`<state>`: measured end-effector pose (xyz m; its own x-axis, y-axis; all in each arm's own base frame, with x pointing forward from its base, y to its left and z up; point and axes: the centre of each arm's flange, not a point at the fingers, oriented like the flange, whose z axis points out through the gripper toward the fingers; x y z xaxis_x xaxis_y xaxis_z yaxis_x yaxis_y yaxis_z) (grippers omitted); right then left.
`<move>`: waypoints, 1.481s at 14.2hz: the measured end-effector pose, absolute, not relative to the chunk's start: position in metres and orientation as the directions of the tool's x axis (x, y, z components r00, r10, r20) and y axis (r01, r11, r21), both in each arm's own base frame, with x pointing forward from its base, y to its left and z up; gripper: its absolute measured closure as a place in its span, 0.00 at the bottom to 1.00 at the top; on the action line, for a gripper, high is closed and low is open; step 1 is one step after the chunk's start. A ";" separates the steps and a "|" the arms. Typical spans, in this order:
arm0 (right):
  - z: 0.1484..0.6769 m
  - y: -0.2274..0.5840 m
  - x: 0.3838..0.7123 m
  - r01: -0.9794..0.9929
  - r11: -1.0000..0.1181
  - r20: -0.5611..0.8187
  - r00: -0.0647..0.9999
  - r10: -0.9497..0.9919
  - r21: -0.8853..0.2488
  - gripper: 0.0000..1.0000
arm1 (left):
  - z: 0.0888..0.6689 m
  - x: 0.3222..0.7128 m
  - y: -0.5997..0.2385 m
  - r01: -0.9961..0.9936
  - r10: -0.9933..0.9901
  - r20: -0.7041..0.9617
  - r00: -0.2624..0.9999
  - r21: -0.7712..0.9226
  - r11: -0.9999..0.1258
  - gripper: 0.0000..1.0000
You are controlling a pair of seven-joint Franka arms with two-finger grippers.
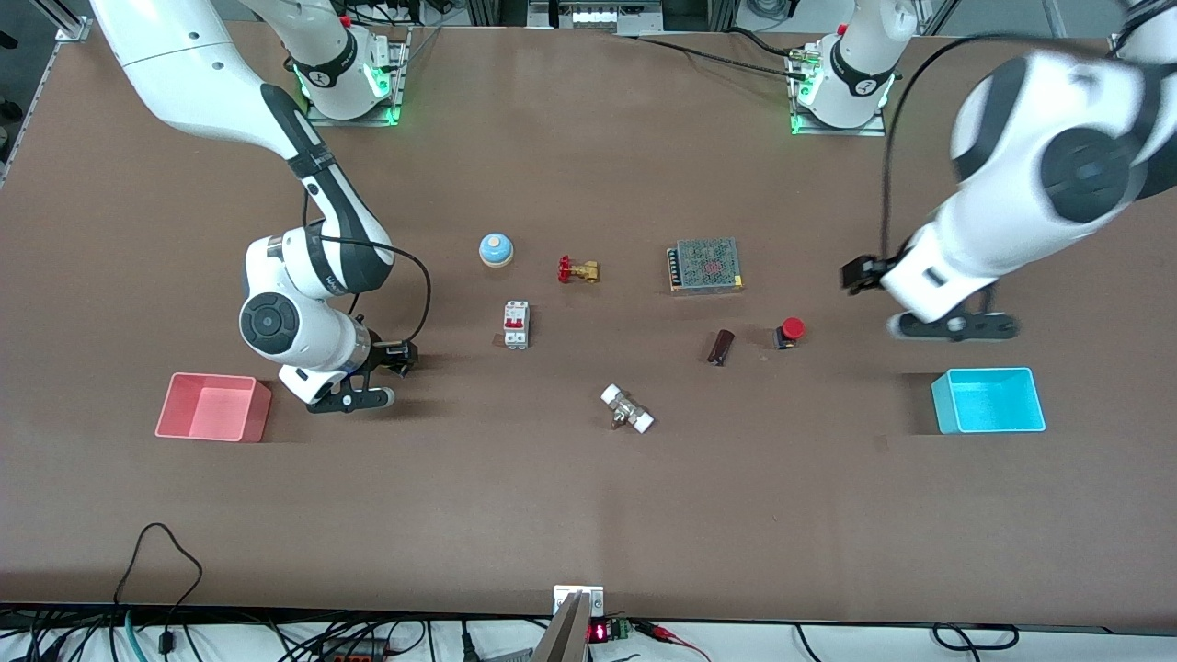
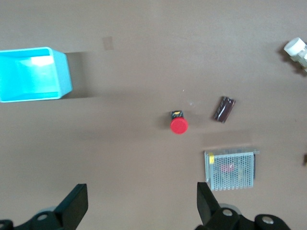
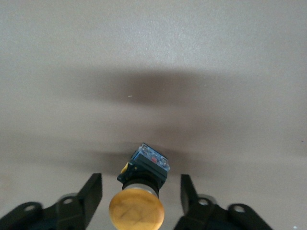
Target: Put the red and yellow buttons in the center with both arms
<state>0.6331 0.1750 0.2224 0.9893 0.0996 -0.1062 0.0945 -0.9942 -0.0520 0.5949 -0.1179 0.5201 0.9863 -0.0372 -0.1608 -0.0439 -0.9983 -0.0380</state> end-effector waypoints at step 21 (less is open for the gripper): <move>0.563 0.053 0.595 -0.054 -0.998 -0.010 0.998 -0.054 0.011 0.00 | 0.582 0.567 -0.024 -0.118 -0.118 -0.035 0.992 -0.001 -0.993 0.00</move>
<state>0.5948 0.0529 0.5630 0.9985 -0.0539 -0.0102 -0.0538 -0.9985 0.0111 0.5667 -0.0244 0.5816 0.9924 -0.1175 -0.0352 -0.1176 -0.9931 -0.0007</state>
